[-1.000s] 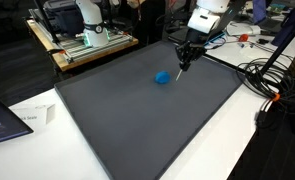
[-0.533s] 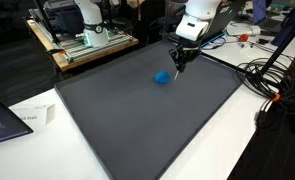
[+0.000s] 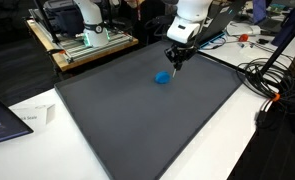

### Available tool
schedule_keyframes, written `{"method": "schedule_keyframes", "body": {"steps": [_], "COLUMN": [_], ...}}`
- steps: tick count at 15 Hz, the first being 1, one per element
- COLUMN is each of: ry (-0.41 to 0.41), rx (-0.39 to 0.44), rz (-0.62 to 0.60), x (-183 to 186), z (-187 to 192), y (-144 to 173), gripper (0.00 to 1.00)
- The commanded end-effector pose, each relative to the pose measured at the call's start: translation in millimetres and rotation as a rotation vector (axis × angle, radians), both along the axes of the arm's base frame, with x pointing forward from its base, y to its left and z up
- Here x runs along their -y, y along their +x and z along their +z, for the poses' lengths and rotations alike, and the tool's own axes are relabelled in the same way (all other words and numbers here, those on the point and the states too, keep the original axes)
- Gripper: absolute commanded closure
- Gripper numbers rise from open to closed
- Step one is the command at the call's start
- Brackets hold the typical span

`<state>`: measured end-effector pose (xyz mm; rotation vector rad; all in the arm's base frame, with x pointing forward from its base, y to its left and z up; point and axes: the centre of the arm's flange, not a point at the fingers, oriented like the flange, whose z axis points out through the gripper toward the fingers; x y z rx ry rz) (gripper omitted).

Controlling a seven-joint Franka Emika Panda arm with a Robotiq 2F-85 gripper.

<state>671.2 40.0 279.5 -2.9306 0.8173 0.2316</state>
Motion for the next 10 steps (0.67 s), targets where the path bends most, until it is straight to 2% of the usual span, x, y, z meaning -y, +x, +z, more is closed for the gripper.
{"method": "schedule_keyframes", "body": {"steps": [1, 10], "ry": [0.082, 0.192], "rx": [0.037, 0.129], "rz": [-0.025, -0.066], "x": [20, 57], "z": [0, -8], "y": [-23, -40], "gripper": [0.97, 0.97]}}
